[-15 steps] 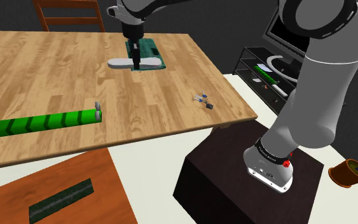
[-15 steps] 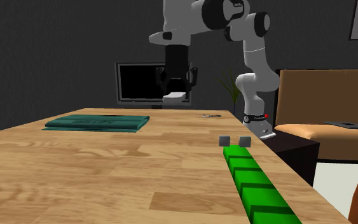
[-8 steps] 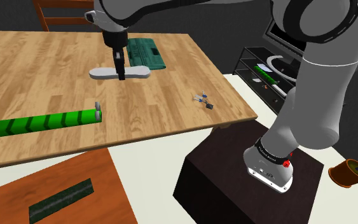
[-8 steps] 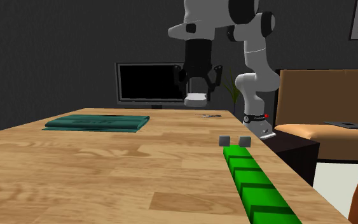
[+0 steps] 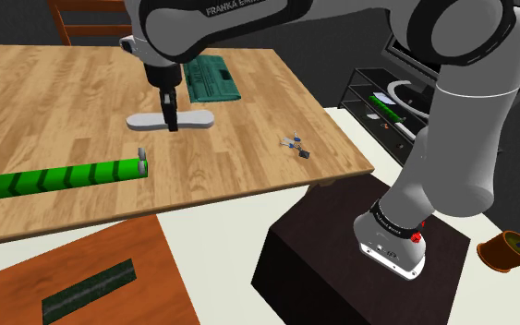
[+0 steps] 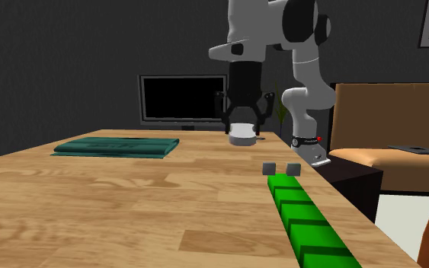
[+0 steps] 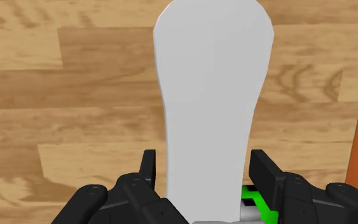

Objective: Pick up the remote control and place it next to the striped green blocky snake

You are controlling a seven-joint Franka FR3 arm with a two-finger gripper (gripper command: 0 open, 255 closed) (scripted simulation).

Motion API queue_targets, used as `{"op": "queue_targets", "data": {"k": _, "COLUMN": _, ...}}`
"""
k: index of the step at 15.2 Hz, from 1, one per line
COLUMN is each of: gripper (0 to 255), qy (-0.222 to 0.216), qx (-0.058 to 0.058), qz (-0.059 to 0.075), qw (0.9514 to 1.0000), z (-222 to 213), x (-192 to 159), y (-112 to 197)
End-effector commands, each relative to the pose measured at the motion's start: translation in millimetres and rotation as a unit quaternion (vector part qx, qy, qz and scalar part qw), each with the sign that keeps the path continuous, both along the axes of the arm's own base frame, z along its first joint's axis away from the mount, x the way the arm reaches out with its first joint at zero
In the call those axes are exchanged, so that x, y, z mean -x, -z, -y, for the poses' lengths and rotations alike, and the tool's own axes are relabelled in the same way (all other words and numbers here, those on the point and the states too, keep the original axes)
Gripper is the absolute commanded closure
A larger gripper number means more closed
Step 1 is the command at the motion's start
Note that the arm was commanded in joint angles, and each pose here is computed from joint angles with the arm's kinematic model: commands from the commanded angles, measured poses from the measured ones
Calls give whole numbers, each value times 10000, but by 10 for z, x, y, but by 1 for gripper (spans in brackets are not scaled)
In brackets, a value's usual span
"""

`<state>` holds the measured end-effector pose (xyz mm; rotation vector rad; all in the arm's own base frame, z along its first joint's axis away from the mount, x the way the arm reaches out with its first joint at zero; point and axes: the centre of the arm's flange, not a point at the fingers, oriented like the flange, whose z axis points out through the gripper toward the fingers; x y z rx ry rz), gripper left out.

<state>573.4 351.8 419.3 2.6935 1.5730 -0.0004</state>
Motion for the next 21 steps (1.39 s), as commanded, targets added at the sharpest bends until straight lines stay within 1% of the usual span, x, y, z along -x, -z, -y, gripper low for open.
{"op": "queue_targets", "data": {"k": 1, "gripper": 255, "qy": 1, "qx": -3, "qz": 4, "qw": 10000, "z": -4, "x": 1, "y": 92}}
{"op": "queue_targets", "data": {"k": 13, "gripper": 255, "qy": 1, "qx": -3, "qz": 4, "qw": 10000, "z": -4, "x": 1, "y": 759}}
{"op": "queue_targets", "data": {"k": 21, "gripper": 255, "qy": 1, "qx": -3, "qz": 4, "qw": 10000, "z": -4, "x": 1, "y": 759}}
